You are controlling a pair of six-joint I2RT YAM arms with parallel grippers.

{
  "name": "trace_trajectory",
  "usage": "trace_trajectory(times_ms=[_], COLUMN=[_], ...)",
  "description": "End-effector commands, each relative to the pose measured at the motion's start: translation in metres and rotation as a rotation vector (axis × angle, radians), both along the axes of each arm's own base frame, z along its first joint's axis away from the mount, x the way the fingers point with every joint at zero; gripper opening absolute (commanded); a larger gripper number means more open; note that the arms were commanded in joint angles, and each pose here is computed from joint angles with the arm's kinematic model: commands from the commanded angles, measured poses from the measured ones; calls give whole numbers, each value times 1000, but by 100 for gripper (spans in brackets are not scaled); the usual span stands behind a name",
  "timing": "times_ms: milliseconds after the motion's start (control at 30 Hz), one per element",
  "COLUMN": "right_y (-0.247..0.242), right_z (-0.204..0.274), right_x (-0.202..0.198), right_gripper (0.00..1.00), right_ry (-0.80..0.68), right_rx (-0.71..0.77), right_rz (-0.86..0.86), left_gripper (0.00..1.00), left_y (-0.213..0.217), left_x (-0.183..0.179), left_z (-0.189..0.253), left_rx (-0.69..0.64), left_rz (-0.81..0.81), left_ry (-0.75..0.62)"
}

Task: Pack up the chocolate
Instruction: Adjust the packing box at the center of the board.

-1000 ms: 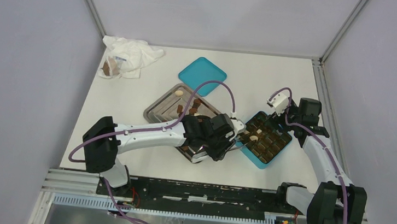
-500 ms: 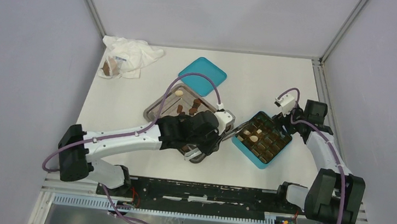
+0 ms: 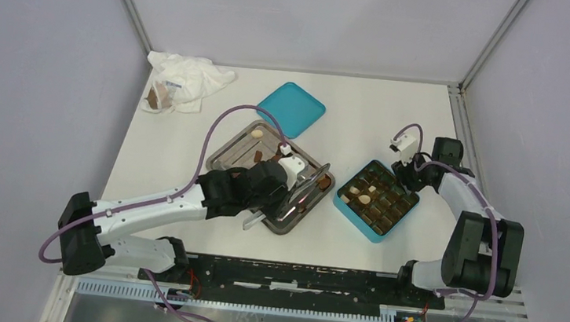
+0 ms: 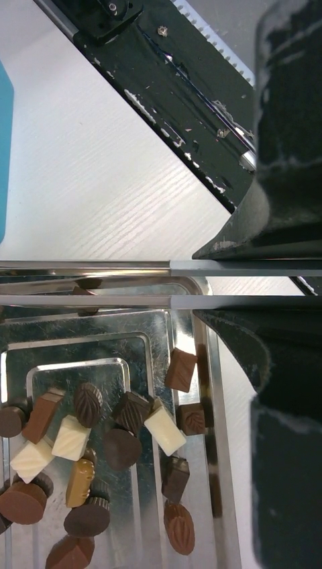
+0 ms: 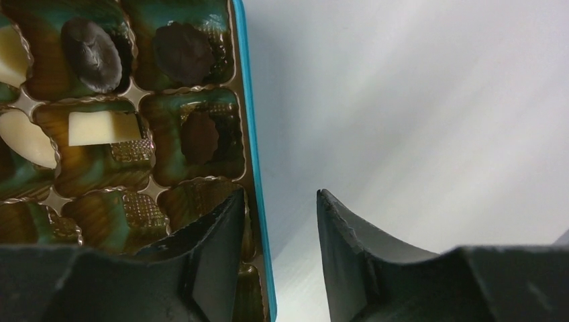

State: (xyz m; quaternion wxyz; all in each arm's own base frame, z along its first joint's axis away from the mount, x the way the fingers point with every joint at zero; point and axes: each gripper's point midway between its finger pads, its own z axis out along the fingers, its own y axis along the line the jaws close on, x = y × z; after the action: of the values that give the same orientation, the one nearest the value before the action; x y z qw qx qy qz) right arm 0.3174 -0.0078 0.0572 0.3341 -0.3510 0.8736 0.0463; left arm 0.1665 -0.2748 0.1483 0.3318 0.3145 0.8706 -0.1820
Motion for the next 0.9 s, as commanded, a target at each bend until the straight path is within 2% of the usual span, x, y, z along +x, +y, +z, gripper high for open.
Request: trace_trajectory(times_ms=[0, 133, 233, 367, 633, 733, 867], right_y=[4, 4, 3, 3, 15, 19, 19], right_z=[1, -4, 3, 32, 101, 109, 106], right_x=[6, 6, 6, 10, 6, 2, 1], right_gripper=[44, 18, 5, 1, 0, 0, 0], right_ry=[12, 18, -15, -146, -478, -525, -512], right_rx=[-19, -65, -88, -115, -152, -153, -157], right_rz=[66, 93, 108, 125, 185, 201, 211], left_gripper=[31, 31, 31, 31, 31, 31, 31], left_y=[-2, 1, 4, 6, 9, 10, 13], left_x=[4, 3, 3, 3, 5, 5, 7], left_z=[19, 19, 21, 23, 27, 27, 29], left_rx=[-89, -94, -95, -97, -105, -100, -97], left_rz=[41, 48, 55, 62, 73, 77, 86], left_ry=[-31, -30, -33, -35, -52, -58, -66])
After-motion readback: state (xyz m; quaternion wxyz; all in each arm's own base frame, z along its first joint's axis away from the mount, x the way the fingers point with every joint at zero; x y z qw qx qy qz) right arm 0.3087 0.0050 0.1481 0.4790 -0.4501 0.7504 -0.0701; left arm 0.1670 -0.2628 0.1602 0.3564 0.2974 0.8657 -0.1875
